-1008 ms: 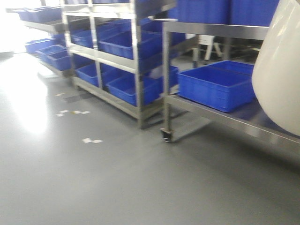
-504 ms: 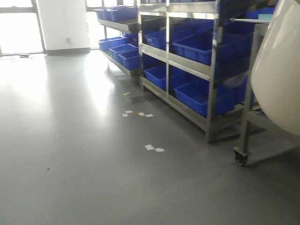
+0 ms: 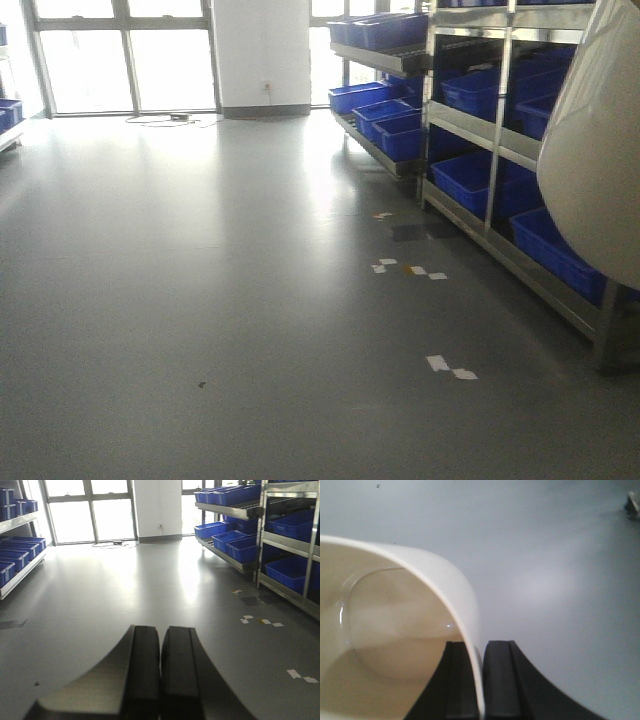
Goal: Move white bin to right shelf second layer
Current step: 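Turn the base past the blue crate shelves toward the windows, then drive the base across the room toward the windows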
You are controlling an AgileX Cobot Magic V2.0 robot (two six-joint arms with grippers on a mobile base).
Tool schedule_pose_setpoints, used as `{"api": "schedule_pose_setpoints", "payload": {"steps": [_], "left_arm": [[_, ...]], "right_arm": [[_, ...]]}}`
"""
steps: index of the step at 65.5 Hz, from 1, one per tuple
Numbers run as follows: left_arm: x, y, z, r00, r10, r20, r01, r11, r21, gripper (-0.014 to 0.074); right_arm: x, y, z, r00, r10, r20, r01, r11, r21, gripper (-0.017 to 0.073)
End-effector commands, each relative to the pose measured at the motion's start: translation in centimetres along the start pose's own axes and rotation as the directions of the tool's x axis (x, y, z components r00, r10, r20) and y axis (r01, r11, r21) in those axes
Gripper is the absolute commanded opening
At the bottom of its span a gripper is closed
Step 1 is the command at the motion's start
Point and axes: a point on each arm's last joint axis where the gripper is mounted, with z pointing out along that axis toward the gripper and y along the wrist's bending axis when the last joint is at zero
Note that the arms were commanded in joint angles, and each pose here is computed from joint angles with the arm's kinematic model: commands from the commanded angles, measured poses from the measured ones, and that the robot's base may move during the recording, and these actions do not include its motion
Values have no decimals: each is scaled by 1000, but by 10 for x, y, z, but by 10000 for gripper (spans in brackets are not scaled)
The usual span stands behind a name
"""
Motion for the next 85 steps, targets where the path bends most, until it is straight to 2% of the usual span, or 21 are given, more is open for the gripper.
{"api": "schedule_pose_setpoints", "payload": {"steps": [1,85], "left_arm": [[4,1,0,998,-8,63,9,1000,-9,85],[4,1,0,998,-8,63,9,1000,-9,85]], "right_arm": [[-12,2,-9,995,1,102,1,1000,-17,57],[-12,2,-9,995,1,102,1,1000,-17,57]]}}
